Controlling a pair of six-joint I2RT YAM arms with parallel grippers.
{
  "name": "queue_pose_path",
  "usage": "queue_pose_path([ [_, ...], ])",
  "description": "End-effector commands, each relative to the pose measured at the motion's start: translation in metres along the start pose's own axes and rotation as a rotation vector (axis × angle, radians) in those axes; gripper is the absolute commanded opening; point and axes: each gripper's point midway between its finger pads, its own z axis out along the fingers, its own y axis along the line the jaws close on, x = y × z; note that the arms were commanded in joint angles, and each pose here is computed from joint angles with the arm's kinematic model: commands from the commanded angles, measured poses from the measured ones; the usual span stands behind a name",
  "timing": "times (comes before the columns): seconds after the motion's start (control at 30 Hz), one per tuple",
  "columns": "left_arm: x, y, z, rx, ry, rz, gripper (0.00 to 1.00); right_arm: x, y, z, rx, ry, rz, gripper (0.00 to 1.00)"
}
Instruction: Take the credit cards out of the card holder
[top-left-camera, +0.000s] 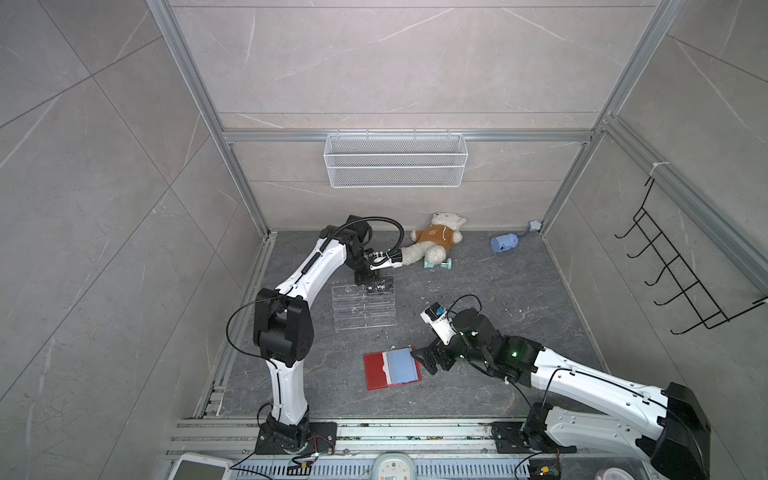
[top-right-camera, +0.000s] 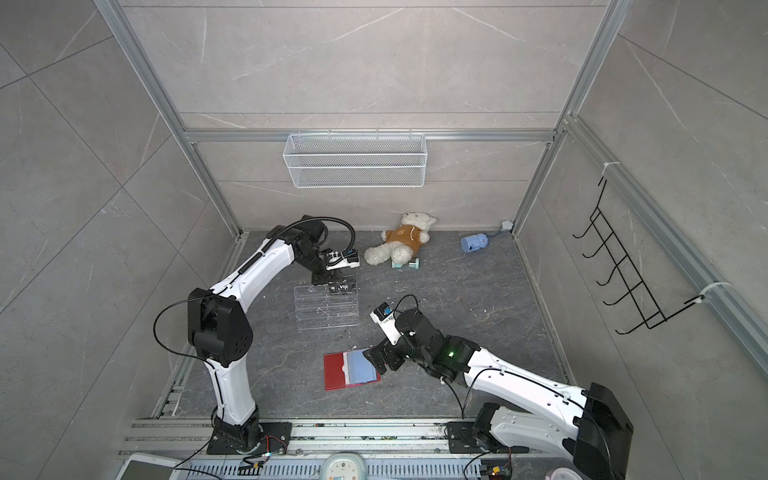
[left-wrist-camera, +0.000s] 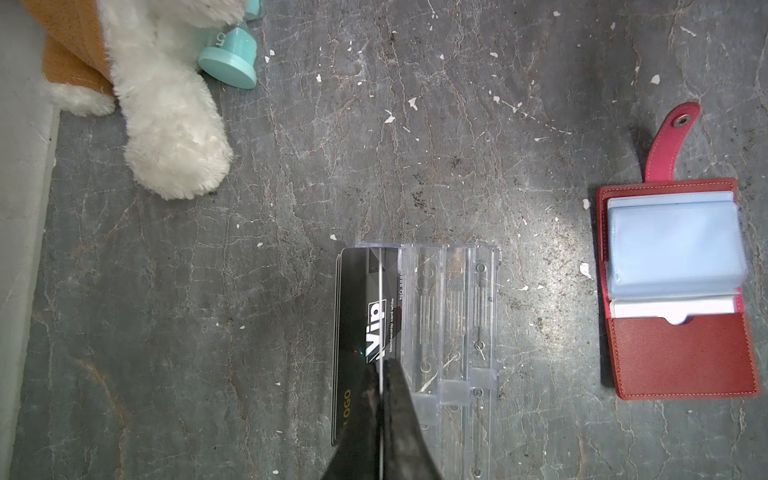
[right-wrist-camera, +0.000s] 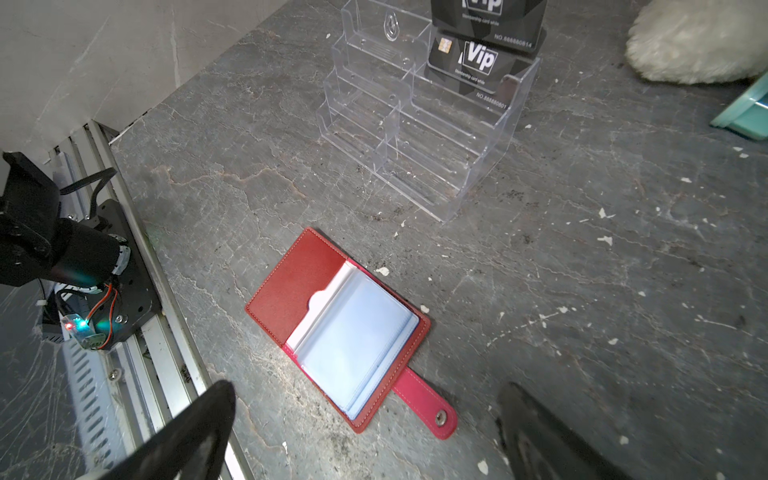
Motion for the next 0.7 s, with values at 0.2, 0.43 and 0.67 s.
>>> queue_pose_path([
  [0.2,0.001,0.003,0.001,0.029,-0.011,0.005,0.0,-0.011,0.005,0.0,-0.013,-0.019,-0.022,1.0],
  [0.43,0.004,0.005,0.005,0.032,-0.009,-0.003,0.0,-0.01,0.004,0.001,-0.01,-0.017,-0.023,1.0],
  [0.67,0.005,0.006,0.009,0.04,-0.009,-0.012,0.0,-0.01,0.004,0.003,-0.011,-0.015,-0.021,1.0],
])
